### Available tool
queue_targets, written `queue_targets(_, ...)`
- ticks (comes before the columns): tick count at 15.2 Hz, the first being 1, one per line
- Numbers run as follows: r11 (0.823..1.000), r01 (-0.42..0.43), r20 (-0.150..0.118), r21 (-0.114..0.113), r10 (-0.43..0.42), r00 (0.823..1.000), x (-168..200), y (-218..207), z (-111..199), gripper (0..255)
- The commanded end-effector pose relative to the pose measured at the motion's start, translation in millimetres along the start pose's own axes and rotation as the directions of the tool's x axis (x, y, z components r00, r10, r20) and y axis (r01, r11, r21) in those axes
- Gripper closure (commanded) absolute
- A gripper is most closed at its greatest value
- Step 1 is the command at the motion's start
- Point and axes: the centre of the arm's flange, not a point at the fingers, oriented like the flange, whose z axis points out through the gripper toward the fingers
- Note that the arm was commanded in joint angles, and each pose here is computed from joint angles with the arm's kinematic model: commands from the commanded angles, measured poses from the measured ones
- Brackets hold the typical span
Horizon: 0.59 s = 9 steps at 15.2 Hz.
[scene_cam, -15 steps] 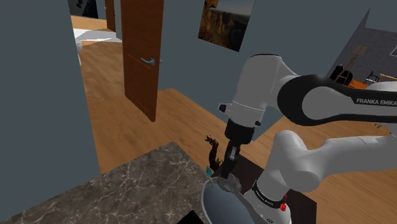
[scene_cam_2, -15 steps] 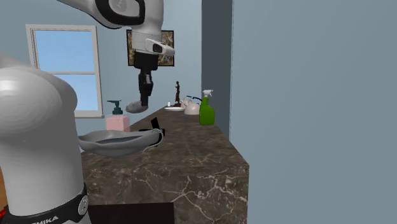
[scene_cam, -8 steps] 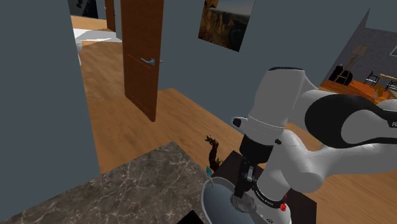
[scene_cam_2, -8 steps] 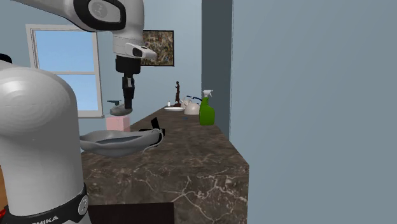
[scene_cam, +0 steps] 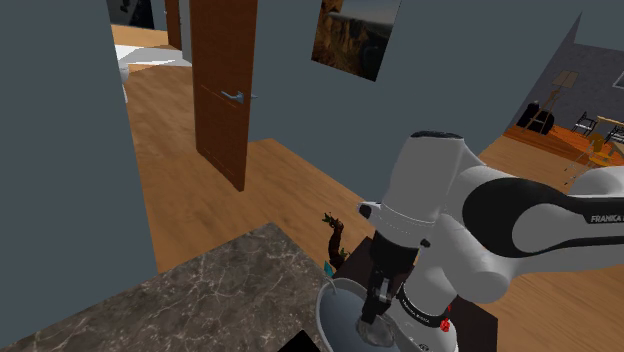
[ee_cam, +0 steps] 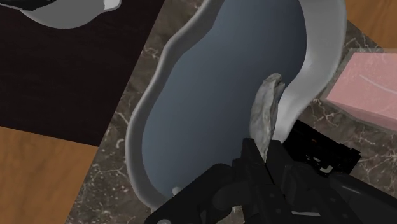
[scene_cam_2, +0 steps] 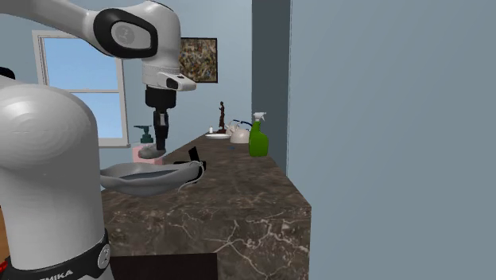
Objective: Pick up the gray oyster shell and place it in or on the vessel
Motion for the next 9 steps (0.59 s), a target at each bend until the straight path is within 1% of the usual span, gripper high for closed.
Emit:
queue_targets(1,1.0,0.0,-0.001,0.0,0.0,1.0,0,3,11,255)
queue_targets(3,1.0,0.0,-0.001,0.0,0.0,1.0,0,7,24,255)
queue_targets(9,1.0,0.0,-0.001,0.0,0.0,1.0,0,7,24,255)
